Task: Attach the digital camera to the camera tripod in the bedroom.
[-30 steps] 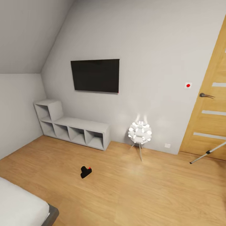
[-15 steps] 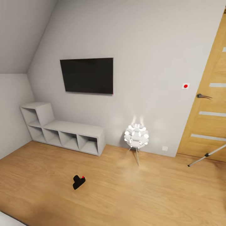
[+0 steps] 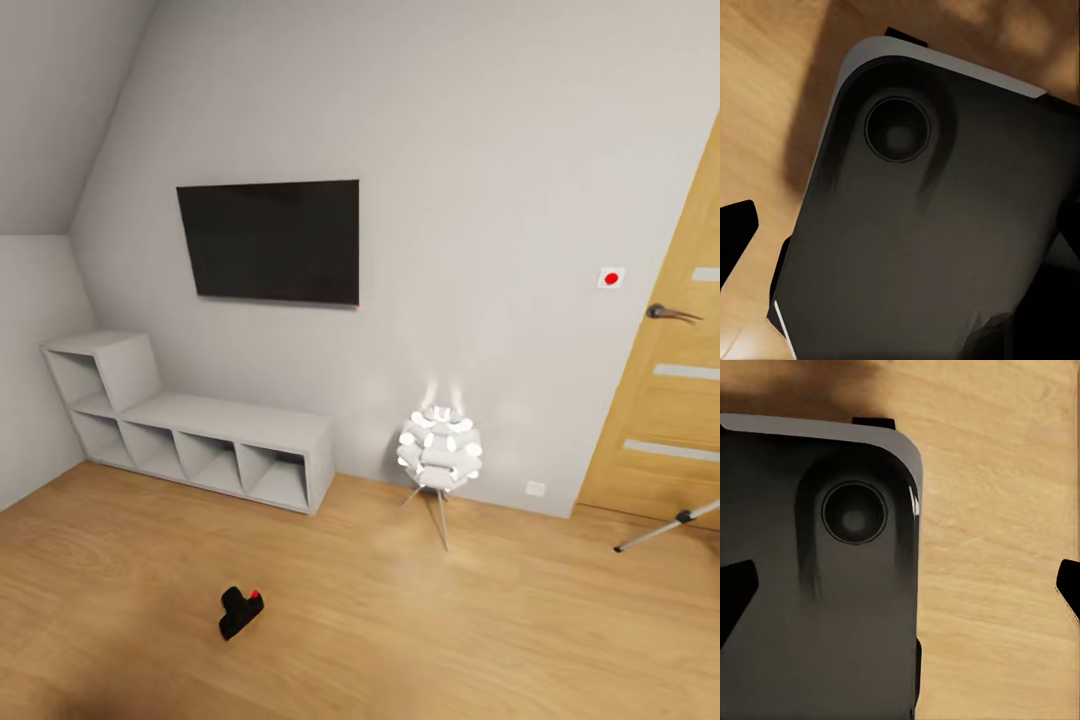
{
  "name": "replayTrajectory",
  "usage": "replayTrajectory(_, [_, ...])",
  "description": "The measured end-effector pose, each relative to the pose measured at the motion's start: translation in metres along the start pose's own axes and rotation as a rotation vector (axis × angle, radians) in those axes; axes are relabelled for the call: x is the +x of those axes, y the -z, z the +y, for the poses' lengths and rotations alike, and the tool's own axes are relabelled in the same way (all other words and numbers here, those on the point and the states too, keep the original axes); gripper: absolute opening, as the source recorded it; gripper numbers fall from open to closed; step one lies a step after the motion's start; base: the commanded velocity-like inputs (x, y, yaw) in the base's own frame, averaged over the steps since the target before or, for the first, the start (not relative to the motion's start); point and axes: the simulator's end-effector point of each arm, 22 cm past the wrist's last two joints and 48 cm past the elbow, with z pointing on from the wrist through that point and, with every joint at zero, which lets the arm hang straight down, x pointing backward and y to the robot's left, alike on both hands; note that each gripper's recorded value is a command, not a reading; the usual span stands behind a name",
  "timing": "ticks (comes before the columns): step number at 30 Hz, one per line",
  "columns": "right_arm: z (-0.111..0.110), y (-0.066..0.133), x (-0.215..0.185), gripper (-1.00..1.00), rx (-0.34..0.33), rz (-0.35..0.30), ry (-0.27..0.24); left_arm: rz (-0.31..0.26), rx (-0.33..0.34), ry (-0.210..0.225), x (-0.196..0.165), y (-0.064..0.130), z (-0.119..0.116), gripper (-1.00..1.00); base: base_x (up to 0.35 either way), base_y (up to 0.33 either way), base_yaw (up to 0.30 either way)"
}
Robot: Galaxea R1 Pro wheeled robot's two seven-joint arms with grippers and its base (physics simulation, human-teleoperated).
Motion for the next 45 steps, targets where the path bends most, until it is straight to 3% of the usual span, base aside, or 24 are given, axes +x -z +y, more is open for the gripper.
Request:
replayTrajectory(17, [0.0022,0.0001,-0.0002,1.00,-0.003,0.000,0.002,0.000,0.000,0.002,-0.0001,0.0000,0.0003,1.00,0.322,0.000,0.000])
replayTrajectory(24, [0.0040,0.0002,-0.0009,1.00,-0.008,-0.005,0.050,0.000,0.000,0.002,-0.0001,0.0000,0.0001,1.00,0.322,0.046,0.000])
replayTrajectory(36, [0.0050,0.0002,-0.0014,1.00,-0.011,-0.006,0.067,-0.009,0.000,0.005,-0.0023,0.0000,0.0000,1.00,0.299,0.165,0.000])
replayTrajectory(45, [0.0038,0.0000,-0.0012,1.00,-0.010,-0.006,0.066,-0.014,0.000,0.008,-0.0042,-0.0001,-0.0004,1.00,0.114,0.143,0.000])
